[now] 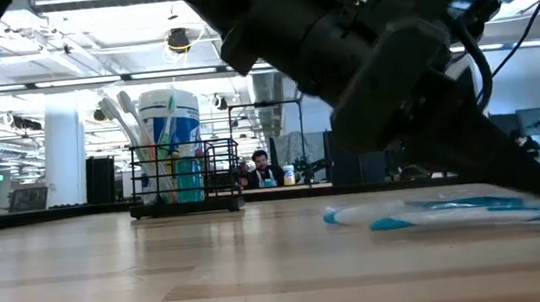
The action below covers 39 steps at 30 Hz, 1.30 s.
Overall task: Pick & Place toothbrushing station
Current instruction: Put the blue toothbrush into the wire organizer
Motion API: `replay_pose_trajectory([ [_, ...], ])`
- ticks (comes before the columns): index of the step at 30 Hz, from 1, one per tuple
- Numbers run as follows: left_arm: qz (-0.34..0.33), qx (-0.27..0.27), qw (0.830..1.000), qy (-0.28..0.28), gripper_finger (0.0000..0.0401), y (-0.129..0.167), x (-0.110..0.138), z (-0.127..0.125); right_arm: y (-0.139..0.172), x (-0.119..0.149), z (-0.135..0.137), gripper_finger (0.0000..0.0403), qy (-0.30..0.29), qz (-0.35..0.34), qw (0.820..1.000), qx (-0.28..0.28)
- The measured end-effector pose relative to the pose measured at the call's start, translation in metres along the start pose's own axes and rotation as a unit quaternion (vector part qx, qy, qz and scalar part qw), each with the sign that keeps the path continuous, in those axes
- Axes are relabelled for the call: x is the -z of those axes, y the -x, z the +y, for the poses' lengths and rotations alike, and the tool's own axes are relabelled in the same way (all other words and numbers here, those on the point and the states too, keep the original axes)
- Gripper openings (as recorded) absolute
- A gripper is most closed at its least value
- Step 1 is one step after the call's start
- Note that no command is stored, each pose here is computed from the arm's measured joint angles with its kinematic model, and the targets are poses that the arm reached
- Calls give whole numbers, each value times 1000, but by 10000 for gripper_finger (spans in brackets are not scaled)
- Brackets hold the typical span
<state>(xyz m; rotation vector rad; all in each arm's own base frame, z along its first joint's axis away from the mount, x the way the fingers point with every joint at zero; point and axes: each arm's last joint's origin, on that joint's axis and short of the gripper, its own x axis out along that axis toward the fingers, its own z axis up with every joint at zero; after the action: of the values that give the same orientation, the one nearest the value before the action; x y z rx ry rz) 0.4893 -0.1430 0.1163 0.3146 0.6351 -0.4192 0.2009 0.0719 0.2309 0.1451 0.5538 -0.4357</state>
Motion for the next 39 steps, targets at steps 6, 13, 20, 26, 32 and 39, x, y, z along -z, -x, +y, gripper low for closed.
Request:
replay_pose_trajectory([
  [6, -19, -11, 1000, 6, 0, 15, -16, 3, 0, 0, 0, 52, 2, 0, 1000, 0],
  [13, -44, -18, 999, 14, 0, 32, -33, 7, 0, 0, 0, 52, 2, 0, 1000, 0],
  [20, -38, -19, 999, 26, 0, 35, -34, 7, 0, 0, 0, 52, 3, 0, 1000, 0],
  [26, -43, -25, 998, 28, 0, 40, -39, 8, 0, 0, 0, 52, 4, 0, 1000, 0],
  [32, -63, -56, 996, 28, 0, 72, -50, 10, 0, 0, 0, 52, 4, 1, 1000, 1],
  [39, -111, -93, 989, 44, 0, 114, -39, 9, 0, 0, 0, 52, 3, -1, 1000, 0],
])
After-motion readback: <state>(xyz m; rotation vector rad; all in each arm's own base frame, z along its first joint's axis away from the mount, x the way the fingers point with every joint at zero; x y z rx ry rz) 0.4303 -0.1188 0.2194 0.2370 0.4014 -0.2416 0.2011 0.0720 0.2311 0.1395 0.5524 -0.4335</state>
